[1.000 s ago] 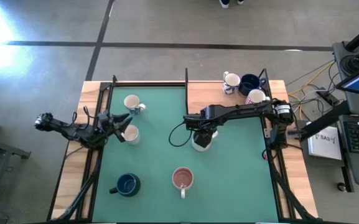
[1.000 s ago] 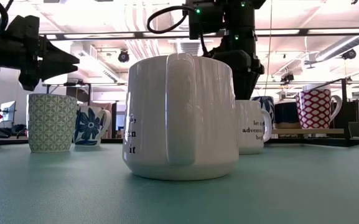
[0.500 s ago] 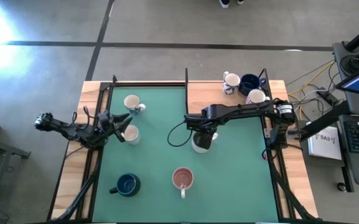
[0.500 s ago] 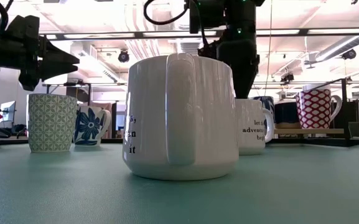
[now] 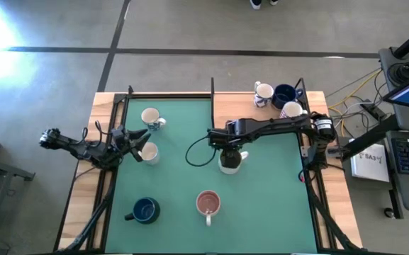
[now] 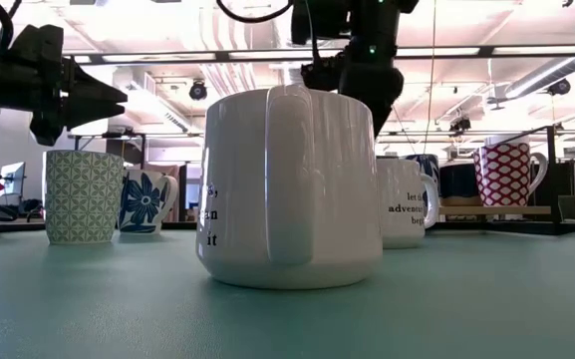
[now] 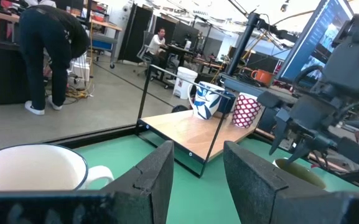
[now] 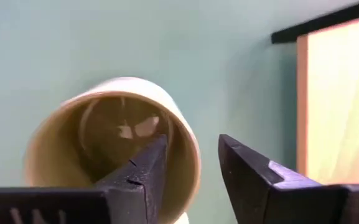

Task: Place coffee mugs
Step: Put the green white mug on the shelf

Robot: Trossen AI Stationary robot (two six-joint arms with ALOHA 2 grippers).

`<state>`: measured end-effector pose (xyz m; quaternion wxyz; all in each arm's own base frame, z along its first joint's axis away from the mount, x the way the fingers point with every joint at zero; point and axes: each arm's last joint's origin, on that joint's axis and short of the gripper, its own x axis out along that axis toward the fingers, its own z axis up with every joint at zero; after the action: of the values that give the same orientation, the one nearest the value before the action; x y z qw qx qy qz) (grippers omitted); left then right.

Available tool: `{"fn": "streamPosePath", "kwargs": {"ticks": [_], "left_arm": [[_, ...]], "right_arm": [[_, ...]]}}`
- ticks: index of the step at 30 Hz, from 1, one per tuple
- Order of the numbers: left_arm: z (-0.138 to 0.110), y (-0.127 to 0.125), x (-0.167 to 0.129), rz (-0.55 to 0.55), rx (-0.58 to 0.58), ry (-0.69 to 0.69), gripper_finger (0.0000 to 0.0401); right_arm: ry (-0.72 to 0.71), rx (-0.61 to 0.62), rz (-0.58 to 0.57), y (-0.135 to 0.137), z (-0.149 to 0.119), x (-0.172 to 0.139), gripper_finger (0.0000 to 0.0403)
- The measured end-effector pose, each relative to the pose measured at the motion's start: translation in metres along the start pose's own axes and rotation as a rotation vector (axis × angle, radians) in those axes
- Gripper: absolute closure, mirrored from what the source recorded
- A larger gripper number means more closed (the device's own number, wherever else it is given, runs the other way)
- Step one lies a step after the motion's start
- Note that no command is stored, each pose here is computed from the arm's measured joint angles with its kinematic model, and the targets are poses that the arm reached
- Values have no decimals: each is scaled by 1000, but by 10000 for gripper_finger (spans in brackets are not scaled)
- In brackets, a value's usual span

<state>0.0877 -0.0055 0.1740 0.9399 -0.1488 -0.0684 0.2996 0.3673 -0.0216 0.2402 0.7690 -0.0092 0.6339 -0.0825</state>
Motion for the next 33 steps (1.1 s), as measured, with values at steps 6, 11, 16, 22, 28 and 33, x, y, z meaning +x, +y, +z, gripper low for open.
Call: {"fn": "streamPosePath", "kwargs": {"ticks": [6, 11, 16, 22, 28, 33], "left_arm": [[0, 0, 0, 0, 0, 0, 278], [0, 0, 0, 0, 0, 0, 278], [0, 0, 0, 0, 1, 0, 278], [0, 0, 0, 0, 0, 0, 278], [0, 0, 0, 0, 0, 0, 278], [0, 0, 0, 0, 0, 0, 278]], "right_arm": [[27, -145, -11, 0, 2, 10, 253], [47, -234, -9, 2, 4, 21, 263], [66, -256, 0, 2, 4, 27, 311], [98, -140, 27, -3, 1, 26, 384], [227, 74, 44, -7, -11, 25, 388], [365, 361, -8, -17, -24, 20, 388]]}}
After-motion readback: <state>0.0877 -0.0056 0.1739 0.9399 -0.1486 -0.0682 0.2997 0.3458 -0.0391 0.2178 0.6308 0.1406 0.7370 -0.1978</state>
